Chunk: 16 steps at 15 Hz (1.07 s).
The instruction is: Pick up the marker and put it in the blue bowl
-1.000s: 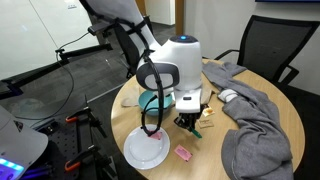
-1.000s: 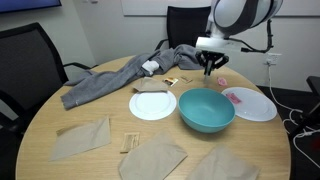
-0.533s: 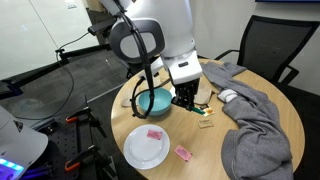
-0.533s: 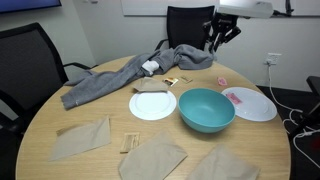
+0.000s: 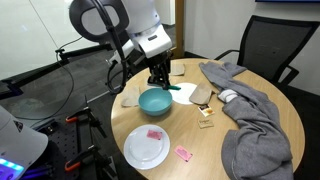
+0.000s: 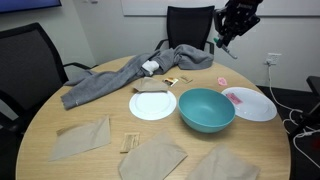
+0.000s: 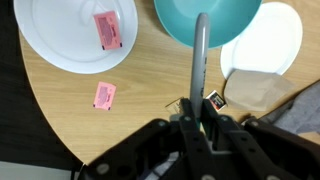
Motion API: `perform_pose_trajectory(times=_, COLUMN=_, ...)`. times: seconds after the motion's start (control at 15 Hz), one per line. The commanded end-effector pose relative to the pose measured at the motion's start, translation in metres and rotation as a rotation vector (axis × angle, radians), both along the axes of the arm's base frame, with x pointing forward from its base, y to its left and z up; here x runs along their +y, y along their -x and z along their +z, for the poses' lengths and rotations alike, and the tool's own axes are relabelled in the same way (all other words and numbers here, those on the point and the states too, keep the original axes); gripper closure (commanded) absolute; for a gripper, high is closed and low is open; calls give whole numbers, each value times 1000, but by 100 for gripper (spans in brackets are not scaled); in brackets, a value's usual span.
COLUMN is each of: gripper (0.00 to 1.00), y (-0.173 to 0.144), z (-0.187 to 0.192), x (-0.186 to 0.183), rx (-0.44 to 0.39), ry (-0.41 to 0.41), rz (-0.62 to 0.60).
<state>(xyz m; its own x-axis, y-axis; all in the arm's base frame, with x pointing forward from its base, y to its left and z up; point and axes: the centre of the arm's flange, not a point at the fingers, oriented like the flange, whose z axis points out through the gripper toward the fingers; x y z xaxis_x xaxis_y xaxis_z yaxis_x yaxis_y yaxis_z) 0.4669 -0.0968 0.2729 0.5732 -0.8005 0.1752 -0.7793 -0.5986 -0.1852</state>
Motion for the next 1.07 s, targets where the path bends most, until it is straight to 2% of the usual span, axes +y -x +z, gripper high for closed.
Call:
perform_pose_trajectory(times=0.0, gripper=96, y=15, z=10, x=34, rx=-18, ry=16, rz=81)
perform_pose_trajectory(times=0.47, gripper=96, y=-5, z=-18, x=91, rx=-12, ry=42, rz=209)
perform_pose_trajectory(times=1.0, gripper=96, y=-10, z=-76, x=113, rx=10, ry=124, rz=290)
